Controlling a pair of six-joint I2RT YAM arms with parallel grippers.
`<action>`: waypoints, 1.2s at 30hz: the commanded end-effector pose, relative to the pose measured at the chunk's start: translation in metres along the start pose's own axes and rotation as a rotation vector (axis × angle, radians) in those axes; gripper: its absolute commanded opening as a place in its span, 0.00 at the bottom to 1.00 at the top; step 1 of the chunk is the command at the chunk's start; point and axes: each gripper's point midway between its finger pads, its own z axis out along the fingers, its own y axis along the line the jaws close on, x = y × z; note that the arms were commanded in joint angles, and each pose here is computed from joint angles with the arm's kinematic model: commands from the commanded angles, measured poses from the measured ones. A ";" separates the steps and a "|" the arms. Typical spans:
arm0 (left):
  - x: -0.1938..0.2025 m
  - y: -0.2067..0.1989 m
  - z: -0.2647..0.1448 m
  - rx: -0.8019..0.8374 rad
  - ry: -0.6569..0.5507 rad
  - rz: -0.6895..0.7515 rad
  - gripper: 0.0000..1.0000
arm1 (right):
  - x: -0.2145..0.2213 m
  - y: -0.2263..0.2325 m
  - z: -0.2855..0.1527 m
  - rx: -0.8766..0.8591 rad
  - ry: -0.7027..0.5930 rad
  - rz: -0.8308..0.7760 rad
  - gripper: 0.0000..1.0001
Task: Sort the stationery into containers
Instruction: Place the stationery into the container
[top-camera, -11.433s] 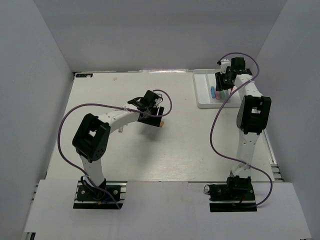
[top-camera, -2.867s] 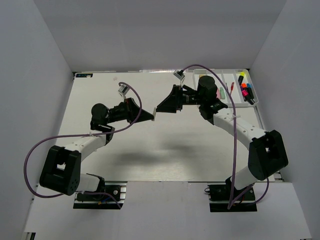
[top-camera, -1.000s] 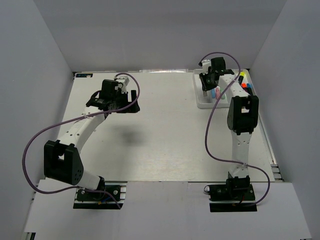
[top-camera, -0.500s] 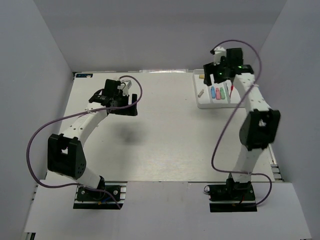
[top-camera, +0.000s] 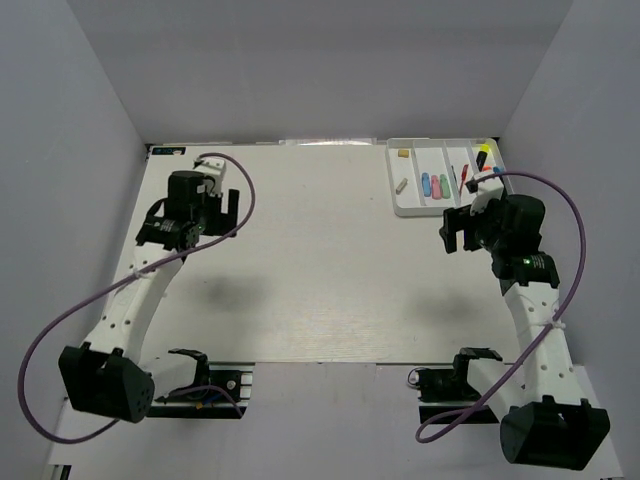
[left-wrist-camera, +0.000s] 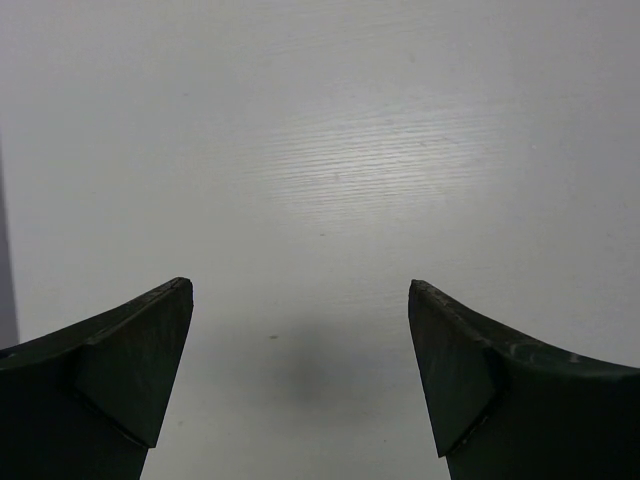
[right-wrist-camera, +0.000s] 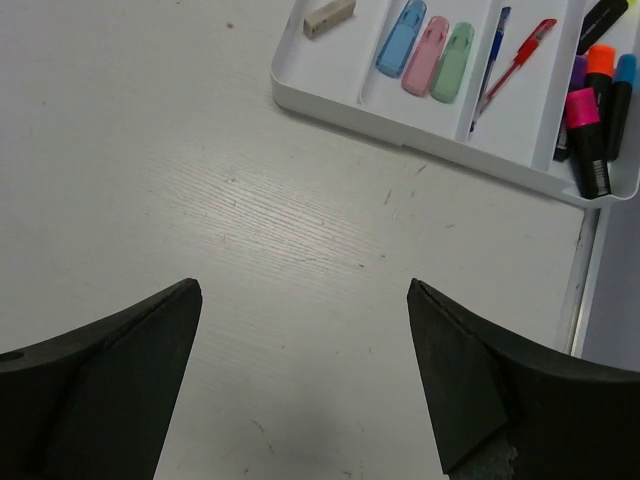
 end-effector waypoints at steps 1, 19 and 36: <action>0.002 0.038 -0.022 -0.123 -0.034 -0.024 0.98 | -0.026 -0.003 0.002 -0.010 -0.090 0.005 0.89; 0.049 0.055 -0.047 -0.196 -0.124 -0.004 0.98 | -0.027 -0.007 -0.009 0.073 -0.239 0.038 0.89; 0.025 0.071 -0.087 -0.187 -0.237 -0.134 0.98 | -0.085 0.058 0.015 -0.320 -0.340 0.027 0.89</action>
